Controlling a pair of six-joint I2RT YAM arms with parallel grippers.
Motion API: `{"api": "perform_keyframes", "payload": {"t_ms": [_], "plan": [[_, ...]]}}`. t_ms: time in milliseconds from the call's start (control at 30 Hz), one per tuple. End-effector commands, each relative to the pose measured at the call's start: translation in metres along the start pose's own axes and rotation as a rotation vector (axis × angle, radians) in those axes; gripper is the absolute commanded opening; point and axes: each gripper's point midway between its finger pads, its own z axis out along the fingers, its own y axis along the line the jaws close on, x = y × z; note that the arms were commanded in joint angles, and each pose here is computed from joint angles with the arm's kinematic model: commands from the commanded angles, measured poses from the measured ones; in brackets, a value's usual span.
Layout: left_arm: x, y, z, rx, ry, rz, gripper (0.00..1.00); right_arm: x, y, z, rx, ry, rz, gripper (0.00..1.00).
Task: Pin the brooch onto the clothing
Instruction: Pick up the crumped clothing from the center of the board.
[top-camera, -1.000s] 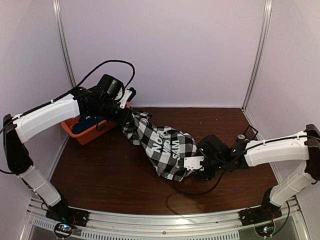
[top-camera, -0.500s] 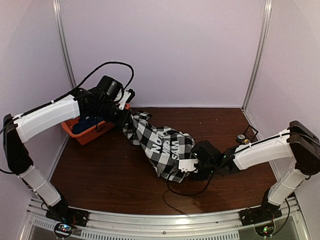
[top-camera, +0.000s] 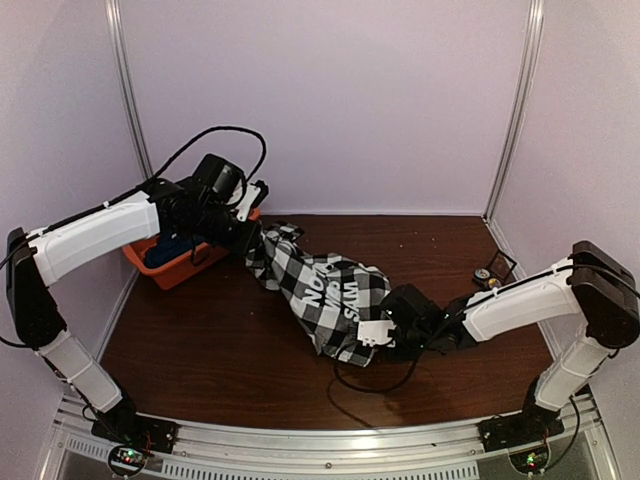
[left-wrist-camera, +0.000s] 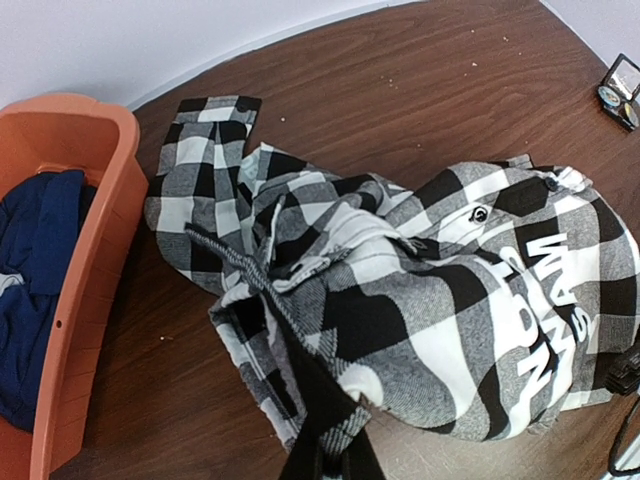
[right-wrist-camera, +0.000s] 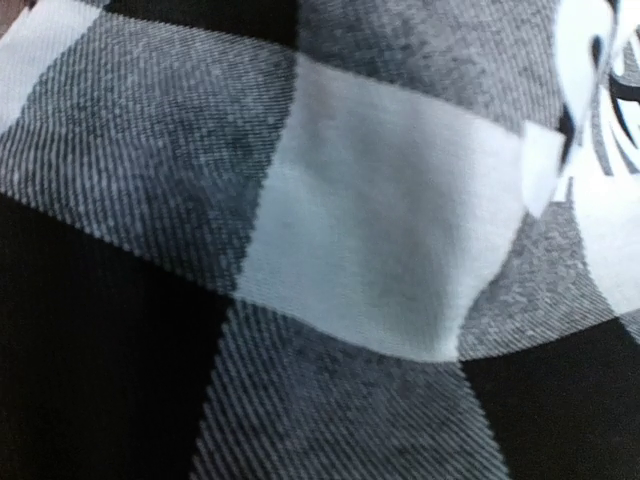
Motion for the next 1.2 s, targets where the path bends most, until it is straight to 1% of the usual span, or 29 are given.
{"api": "perform_keyframes", "payload": {"t_ms": [0, 100, 200, 333, 400, 500, 633, 700, 733, 800, 900, 1033, 1167], "plan": [[-0.034, 0.002, -0.025, 0.016, -0.136, 0.004, 0.00, -0.005, -0.049, -0.025, 0.191, 0.000, 0.074, 0.00], [-0.065, 0.004, -0.058, 0.001, -0.253, 0.048, 0.00, -0.003, -0.106, -0.066, 0.377, 0.006, 0.161, 0.00], [-0.098, 0.009, -0.098, -0.039, -0.371, 0.090, 0.00, -0.001, -0.173, -0.127, 0.578, -0.003, 0.269, 0.00], [-0.124, 0.010, -0.141, -0.049, -0.490, 0.128, 0.00, 0.011, -0.240, -0.202, 0.773, -0.026, 0.400, 0.00], [-0.127, 0.011, -0.153, -0.056, -0.516, 0.132, 0.00, 0.015, -0.254, -0.225, 0.830, -0.015, 0.413, 0.00], [-0.118, 0.010, -0.162, -0.042, -0.527, 0.135, 0.00, 0.022, -0.263, -0.251, 0.880, 0.015, 0.433, 0.00], [-0.100, -0.001, -0.176, 0.041, -0.568, 0.134, 0.00, 0.031, -0.268, -0.285, 0.946, -0.022, 0.495, 0.00], [-0.093, -0.007, -0.178, 0.083, -0.581, 0.126, 0.00, 0.032, -0.268, -0.292, 0.953, -0.041, 0.499, 0.00], [-0.088, -0.014, -0.179, 0.127, -0.583, 0.132, 0.00, 0.031, -0.268, -0.291, 0.950, -0.042, 0.494, 0.00], [-0.083, -0.017, -0.170, 0.139, -0.566, 0.122, 0.00, 0.028, -0.266, -0.277, 0.927, -0.022, 0.466, 0.00], [-0.076, -0.014, -0.150, 0.125, -0.519, 0.069, 0.00, 0.023, -0.260, -0.238, 0.887, 0.027, 0.413, 0.00], [-0.066, 0.010, -0.119, 0.008, -0.451, -0.070, 0.00, 0.013, -0.260, -0.172, 0.813, 0.062, 0.373, 0.00], [-0.037, 0.028, -0.079, -0.091, -0.339, -0.167, 0.00, 0.015, -0.265, -0.098, 0.710, 0.103, 0.390, 0.00]]}}
